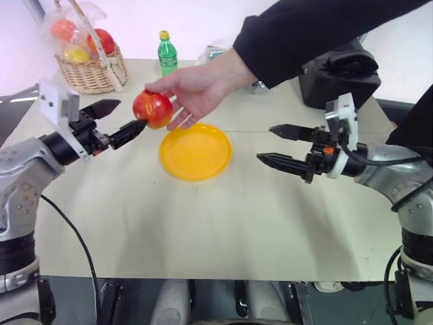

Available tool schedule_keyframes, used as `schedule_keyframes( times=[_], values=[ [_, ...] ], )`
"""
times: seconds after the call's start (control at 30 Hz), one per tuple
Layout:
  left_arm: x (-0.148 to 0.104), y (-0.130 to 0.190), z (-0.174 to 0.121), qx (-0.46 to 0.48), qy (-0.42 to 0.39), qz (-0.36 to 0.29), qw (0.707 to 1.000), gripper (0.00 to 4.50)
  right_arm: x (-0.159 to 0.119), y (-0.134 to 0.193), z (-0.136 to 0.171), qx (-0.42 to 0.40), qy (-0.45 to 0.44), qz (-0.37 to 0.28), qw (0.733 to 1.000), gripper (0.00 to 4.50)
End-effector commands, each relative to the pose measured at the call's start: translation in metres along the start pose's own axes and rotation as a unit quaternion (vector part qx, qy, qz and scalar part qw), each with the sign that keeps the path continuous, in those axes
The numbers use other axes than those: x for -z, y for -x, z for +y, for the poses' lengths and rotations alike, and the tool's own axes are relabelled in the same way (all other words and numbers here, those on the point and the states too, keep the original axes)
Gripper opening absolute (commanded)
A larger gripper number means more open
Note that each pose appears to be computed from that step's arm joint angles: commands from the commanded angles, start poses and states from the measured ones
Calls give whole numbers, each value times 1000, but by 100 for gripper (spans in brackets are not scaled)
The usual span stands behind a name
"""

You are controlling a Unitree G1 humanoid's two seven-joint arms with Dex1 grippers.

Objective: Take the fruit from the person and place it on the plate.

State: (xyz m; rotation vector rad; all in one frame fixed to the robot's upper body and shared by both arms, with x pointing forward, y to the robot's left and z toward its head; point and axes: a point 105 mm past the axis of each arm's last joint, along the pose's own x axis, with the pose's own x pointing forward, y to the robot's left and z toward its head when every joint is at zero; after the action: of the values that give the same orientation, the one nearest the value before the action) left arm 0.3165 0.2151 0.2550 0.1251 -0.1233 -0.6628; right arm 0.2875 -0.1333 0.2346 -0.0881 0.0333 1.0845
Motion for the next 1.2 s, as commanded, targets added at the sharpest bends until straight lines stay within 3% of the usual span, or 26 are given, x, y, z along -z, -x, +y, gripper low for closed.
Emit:
schedule_keyframes(
  times=[0.03, 0.5, 0.67, 0.83, 1.07, 1.2],
  values=[
    [-11, -8, -1, 9, -21, -19, 1000, 450, -13, 2, 4, 1, 21, -20, 1000, 448],
    [-15, -29, -7, 42, -23, -33, 998, 450, -9, -1, 3, 22, 20, -29, 999, 448],
    [-17, -30, -8, 44, -22, -37, 998, 306, -6, -1, 4, 25, 20, -29, 999, 450],
    [-16, -31, -7, 41, -24, -34, 998, 303, -5, -1, 4, 27, 19, -29, 999, 450],
    [35, -52, -30, 79, -2, 57, 995, 303, -3, -4, 3, 26, 16, -29, 999, 450],
    [51, -74, -32, 79, -4, 70, 994, 303, -3, -7, 5, 24, 15, -32, 999, 450]
  ],
)
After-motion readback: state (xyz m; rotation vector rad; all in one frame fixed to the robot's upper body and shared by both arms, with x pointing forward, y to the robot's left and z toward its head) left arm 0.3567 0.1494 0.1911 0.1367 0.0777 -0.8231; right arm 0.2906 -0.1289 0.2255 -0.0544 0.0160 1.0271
